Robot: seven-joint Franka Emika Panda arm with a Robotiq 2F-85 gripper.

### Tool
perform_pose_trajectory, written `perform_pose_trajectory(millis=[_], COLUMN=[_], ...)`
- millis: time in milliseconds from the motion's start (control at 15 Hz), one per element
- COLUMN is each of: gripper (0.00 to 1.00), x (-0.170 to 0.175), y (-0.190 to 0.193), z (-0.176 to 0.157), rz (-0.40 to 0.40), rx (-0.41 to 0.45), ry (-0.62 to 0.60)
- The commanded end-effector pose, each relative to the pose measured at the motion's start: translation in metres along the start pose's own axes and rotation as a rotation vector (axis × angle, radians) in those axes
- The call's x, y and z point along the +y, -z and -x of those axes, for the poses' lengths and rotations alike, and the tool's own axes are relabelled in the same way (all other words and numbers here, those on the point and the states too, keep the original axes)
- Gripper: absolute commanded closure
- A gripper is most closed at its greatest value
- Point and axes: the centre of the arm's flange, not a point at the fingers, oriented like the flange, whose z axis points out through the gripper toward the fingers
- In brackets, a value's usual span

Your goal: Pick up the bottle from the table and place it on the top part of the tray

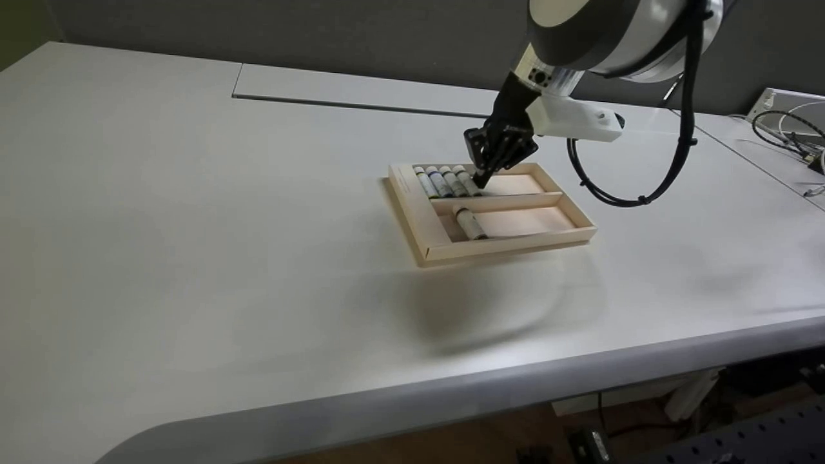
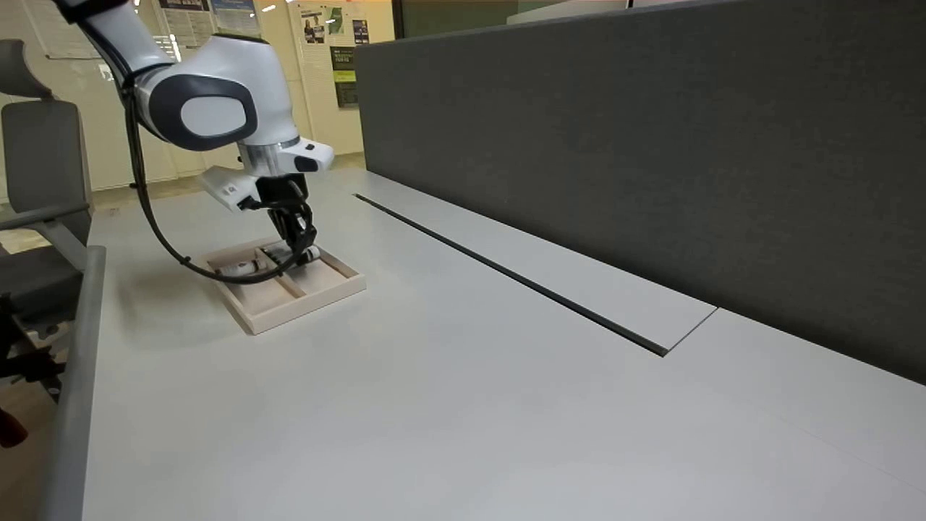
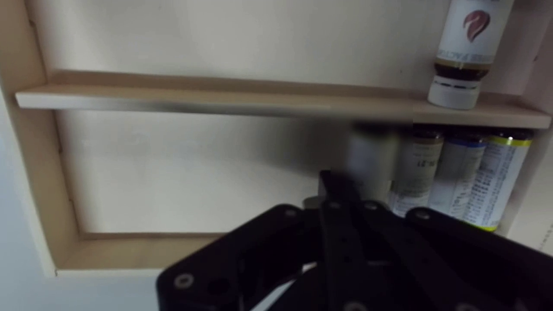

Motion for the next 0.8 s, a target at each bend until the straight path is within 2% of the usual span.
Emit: perform_pose_trajectory(millis=[0,400,467,533,600,733], gripper=[1.00,1.00,0.74,0.74,0.69,0.54], x=[0.003,0.009,0.009,0.009,0.009,0.008], y=[0.011,0.083,0.097,0.109,0.123,0.146], z=[0.000,-0.008,-0.011,-0.013,-0.016,-0.019], rz=[-0.004,0.023,0.021,0.009,0.003,0.005], rx=[0.016,0.089,0.076,0.071,0.056,0.030], ry=[-0.006,0.008,0.016,0.017,0.022,0.029])
